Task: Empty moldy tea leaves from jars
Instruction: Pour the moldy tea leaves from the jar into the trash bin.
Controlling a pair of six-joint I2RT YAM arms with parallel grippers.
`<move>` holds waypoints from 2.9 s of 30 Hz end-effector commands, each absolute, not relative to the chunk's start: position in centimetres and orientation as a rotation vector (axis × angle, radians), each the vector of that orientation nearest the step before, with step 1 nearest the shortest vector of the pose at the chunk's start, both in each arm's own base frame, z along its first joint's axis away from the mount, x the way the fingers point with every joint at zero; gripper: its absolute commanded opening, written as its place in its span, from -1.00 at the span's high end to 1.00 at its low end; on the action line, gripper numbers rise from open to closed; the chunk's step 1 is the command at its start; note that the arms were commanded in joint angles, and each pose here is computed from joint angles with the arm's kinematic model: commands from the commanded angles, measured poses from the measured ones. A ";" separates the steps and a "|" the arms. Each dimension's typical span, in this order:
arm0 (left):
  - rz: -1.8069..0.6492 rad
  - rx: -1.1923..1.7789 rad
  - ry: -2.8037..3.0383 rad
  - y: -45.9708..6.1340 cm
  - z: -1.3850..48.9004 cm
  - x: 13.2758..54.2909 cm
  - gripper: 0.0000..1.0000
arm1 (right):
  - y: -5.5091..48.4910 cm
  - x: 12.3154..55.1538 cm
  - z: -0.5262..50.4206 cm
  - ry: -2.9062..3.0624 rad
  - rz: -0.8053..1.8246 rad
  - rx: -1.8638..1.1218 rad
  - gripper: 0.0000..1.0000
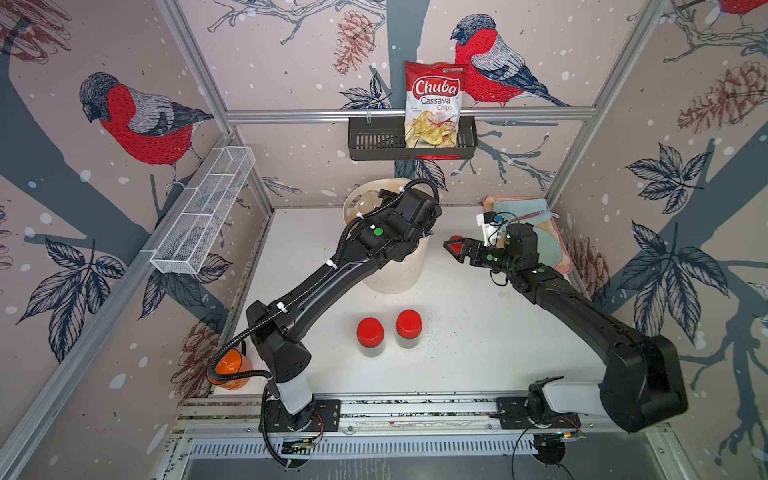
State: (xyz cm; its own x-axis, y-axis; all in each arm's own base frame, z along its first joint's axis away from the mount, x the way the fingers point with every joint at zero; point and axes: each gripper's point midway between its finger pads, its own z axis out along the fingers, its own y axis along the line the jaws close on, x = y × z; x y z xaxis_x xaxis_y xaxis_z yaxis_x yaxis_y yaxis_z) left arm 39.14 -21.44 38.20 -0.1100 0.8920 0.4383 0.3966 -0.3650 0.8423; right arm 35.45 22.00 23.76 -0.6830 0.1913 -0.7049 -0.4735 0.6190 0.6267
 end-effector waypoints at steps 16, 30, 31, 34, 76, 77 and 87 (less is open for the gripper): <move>1.426 1.565 1.417 -20.9 43.3 39.2 0.10 | 22.6 35.1 24.7 2.022 1.124 -0.249 -0.99; 1.444 1.605 1.434 -20.4 41.7 39.6 0.10 | 22.6 34.9 24.9 2.016 1.116 -0.252 -0.99; 1.441 1.610 1.435 -20.3 41.5 39.6 0.10 | 22.5 34.9 24.9 2.015 1.116 -0.250 -0.99; 1.411 1.712 1.442 -20.6 37.7 39.3 0.10 | 22.6 35.0 24.6 2.021 1.121 -0.246 -0.99; 1.321 1.708 1.444 -22.4 38.2 38.9 0.12 | 23.2 35.0 24.7 2.020 1.139 -0.257 -0.99; 1.313 1.711 1.450 -22.6 37.8 39.0 0.12 | 23.3 34.9 24.6 2.021 1.141 -0.259 -0.99; 1.135 1.486 1.405 -24.2 43.0 39.1 0.11 | 23.1 34.8 25.0 2.013 1.131 -0.264 -1.00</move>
State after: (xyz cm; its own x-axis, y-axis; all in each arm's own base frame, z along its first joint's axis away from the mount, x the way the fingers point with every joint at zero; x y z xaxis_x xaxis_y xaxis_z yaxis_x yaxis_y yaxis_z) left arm 39.12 -23.45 41.43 -0.0353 0.9792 0.1999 0.3388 -0.1765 0.9241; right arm 34.75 22.95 23.90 -0.6897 0.1879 -0.6993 -0.4882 0.5925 0.6408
